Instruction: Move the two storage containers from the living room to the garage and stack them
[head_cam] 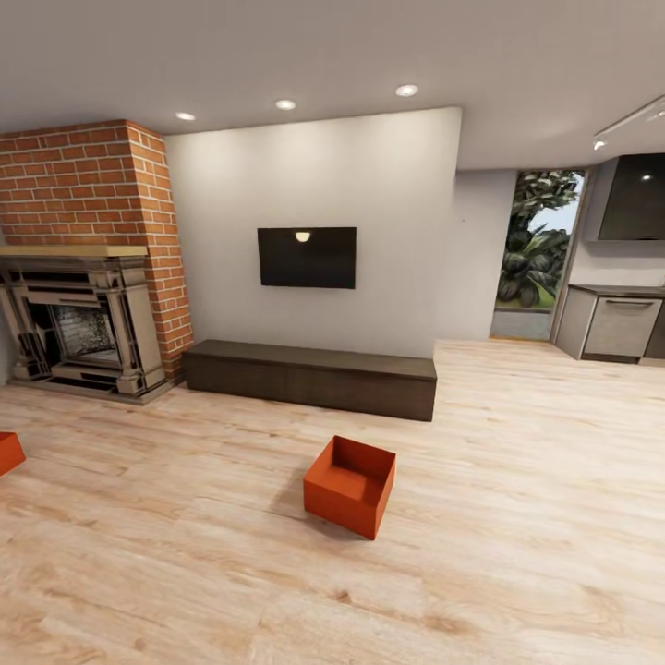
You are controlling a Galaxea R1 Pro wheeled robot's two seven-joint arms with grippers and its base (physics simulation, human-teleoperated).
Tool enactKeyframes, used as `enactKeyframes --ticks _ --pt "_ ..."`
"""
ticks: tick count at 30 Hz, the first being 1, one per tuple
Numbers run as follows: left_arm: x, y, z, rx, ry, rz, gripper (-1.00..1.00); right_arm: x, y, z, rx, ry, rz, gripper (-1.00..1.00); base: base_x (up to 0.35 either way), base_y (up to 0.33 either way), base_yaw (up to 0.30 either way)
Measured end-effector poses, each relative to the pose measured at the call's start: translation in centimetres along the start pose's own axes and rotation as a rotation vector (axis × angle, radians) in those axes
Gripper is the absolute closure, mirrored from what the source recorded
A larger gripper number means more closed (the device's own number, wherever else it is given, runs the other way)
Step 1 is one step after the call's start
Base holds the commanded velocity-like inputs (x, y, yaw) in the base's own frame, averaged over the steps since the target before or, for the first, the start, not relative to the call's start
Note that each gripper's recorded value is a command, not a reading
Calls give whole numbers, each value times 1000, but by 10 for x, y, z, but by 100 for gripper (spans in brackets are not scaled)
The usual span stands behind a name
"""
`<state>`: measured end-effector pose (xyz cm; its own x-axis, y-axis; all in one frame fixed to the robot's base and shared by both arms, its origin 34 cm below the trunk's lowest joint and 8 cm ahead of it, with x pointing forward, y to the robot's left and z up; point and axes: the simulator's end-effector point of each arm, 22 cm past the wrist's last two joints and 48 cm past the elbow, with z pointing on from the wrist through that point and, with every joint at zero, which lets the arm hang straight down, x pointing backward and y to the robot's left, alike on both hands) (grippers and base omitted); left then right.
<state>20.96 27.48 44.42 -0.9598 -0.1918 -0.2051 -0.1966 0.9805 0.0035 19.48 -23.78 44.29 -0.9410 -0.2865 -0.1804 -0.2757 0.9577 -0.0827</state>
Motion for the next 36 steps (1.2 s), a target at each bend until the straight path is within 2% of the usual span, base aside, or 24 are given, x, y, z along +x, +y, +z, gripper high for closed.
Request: enactKeyframes --ticks 20,36 --pt "0 0 0 1 2 -1 -100 -2 3 0 -2 -6 10 -100 303 122 -9" --pt "0 0 0 1 2 -2 -100 -1 2 0 0 -4 10 -100 306 125 -223"
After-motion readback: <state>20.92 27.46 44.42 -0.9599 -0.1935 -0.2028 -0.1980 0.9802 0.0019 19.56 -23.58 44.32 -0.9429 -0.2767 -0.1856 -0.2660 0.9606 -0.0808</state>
